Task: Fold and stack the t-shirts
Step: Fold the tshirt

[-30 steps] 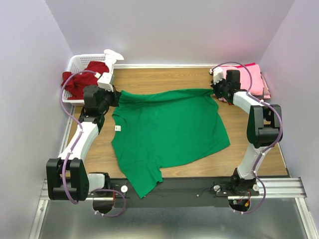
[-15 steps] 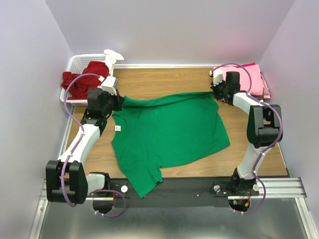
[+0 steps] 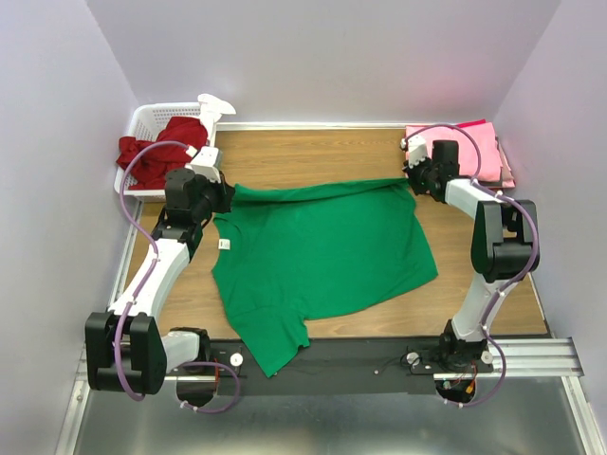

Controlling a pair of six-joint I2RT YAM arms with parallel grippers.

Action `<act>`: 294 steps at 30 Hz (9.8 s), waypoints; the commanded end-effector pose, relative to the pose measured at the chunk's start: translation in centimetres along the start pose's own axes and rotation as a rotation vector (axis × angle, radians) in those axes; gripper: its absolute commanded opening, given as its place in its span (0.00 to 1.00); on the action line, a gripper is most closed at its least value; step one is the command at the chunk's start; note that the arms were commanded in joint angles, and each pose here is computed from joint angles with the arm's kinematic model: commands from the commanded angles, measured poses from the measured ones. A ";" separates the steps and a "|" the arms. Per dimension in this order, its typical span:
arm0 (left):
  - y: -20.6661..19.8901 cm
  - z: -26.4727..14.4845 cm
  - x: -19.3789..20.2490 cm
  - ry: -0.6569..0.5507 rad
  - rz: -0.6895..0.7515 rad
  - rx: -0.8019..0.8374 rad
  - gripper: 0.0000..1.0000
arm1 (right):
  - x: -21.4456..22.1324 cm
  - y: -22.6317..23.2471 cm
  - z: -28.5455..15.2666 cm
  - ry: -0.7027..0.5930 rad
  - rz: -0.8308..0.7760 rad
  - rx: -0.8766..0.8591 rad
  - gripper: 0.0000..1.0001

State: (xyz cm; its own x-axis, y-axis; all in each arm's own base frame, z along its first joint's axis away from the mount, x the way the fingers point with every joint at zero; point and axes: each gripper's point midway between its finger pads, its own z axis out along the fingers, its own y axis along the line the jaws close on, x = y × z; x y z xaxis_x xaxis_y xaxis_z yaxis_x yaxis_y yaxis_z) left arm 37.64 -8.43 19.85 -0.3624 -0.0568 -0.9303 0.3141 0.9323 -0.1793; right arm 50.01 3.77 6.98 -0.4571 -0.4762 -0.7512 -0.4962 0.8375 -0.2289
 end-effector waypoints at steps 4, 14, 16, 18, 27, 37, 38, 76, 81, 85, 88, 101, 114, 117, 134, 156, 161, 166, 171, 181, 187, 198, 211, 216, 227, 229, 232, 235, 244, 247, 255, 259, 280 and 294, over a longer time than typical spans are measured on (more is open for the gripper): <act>-0.1 -0.6 0.9 0.017 -0.014 -0.010 0.00 | -0.1 -0.1 -0.8 -0.010 -0.019 0.008 0.06; -0.3 -0.7 1.6 0.033 -0.019 -0.002 0.00 | 0.1 -0.1 -1.0 -0.005 -0.020 0.010 0.07; -0.4 -0.8 1.8 0.038 -0.020 0.000 0.00 | 0.1 -0.2 -1.1 -0.005 -0.022 0.014 0.08; -0.3 -0.9 2.1 0.043 -0.022 -0.002 0.00 | 0.3 -0.1 -1.2 -0.002 -0.026 0.014 0.08; 0.0 -0.7 2.9 0.069 -0.021 -0.018 0.00 | 0.7 -0.5 -1.5 0.010 -0.038 0.032 0.10; 0.8 -1.3 2.2 0.045 -0.008 -0.070 0.00 | 1.5 -1.1 -1.0 0.040 -0.030 0.058 0.10; 0.8 -1.3 2.0 0.039 -0.009 -0.072 0.00 | 1.5 -1.1 -0.9 0.042 -0.029 0.059 0.10; -1.7 -2.2 4.9 0.100 -0.085 0.050 0.00 | -6.3 2.7 -10.0 -0.231 0.050 -0.088 0.86; -1.9 -2.5 4.9 0.101 -0.108 0.052 0.00 | -6.8 4.3 -11.0 -0.259 0.107 -0.152 0.86; -1.6 -2.7 5.1 0.114 -0.139 0.025 0.00 | -6.5 4.8 -11.2 -0.257 0.121 -0.162 0.86; -1.3 -3.0 5.2 0.122 -0.174 -0.010 0.00 | -6.1 4.9 -11.1 -0.249 0.124 -0.161 0.86; -0.7 -7.7 -0.7 -0.085 -0.171 -0.129 0.65 | -4.6 5.2 -10.8 -0.220 0.126 -0.160 0.86; -3.9 -2.0 3.1 0.131 -0.086 0.175 0.56 | -3.5 7.0 -10.5 -0.206 0.141 -0.239 0.86; -3.2 0.3 5.1 0.234 -0.078 0.178 0.46 | -3.4 7.2 -10.4 -0.201 0.146 -0.249 0.86; -2.2 6.9 14.1 0.572 0.031 0.109 0.46 | -2.4 6.9 -10.5 -0.191 0.164 -0.265 0.86; -3.1 6.8 16.5 0.653 0.015 0.159 0.45 | -2.4 6.6 -10.7 -0.197 0.175 -0.273 0.86; -3.0 6.8 16.7 0.660 0.017 0.152 0.38 | -2.4 6.5 -10.8 -0.201 0.177 -0.272 0.86; -3.5 6.6 15.8 0.641 0.022 0.166 0.20 | -2.4 6.4 -10.9 -0.204 0.178 -0.272 0.86; -5.0 5.9 14.5 0.605 0.018 0.222 0.17 | -2.3 6.4 -10.9 -0.201 0.181 -0.272 0.86; -8.6 4.1 14.2 0.587 0.003 0.322 0.14 | -2.4 6.1 -11.1 -0.206 0.183 -0.266 0.86; -11.2 2.9 16.2 0.636 0.006 0.388 0.17 | -2.5 6.0 -11.1 -0.209 0.184 -0.264 0.86; -13.2 1.3 14.1 0.576 0.054 0.437 0.44 | -2.2 5.8 -11.1 -0.204 0.188 -0.261 0.86; -3.1 -6.5 -3.1 -0.149 0.049 -0.103 0.79 | 5.4 4.2 -12.3 0.117 0.304 -0.225 0.86; -3.1 -7.2 -2.3 -0.166 0.065 -0.092 0.79 | 8.7 5.5 -14.4 0.256 0.278 -0.227 0.85; -4.1 -6.5 -2.5 -0.152 0.094 -0.029 0.79 | 13.8 9.4 -15.7 0.459 0.324 -0.354 0.65; -4.2 -6.5 -2.5 -0.152 0.095 -0.023 0.79 | 14.3 8.6 -15.3 0.485 0.346 -0.301 0.64; -4.3 -6.7 -2.7 -0.160 0.098 -0.019 0.79 | 14.6 7.6 -14.5 0.498 0.371 -0.244 0.64; -4.3 -6.9 -2.9 -0.168 0.099 -0.018 0.79 | 15.2 8.0 -13.9 0.520 0.398 -0.261 0.61; -4.5 -7.1 -3.2 -0.180 0.102 -0.012 0.79 | 15.4 9.9 -13.8 0.512 0.451 -0.334 0.47; -4.5 -7.1 -3.2 -0.181 0.102 -0.010 0.79 | 15.9 10.4 -13.9 0.529 0.463 -0.348 0.42; -4.5 -7.2 -3.4 -0.187 0.104 -0.011 0.79 | 16.3 10.3 -13.9 0.551 0.470 -0.340 0.18; -4.5 -7.3 -3.3 -0.189 0.104 -0.013 0.79 | 16.9 9.6 -14.8 0.596 0.437 -0.288 0.00; -4.7 -7.4 -3.4 -0.194 0.106 -0.003 0.79 | 16.5 6.9 -19.8 0.661 0.287 -0.138 0.38; -4.4 -7.2 -3.3 -0.188 0.105 -0.018 0.79 | 9.8 0.5 -8.6 0.419 0.595 -0.202 0.50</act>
State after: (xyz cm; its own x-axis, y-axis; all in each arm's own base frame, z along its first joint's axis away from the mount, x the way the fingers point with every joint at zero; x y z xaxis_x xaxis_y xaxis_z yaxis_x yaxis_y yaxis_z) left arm 31.05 -9.75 24.91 -0.1955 -0.0253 -0.9804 0.3176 0.9442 -0.0877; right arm 37.74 -3.71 7.04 -0.8847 -0.1523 -0.4406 -0.2412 0.9584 0.1529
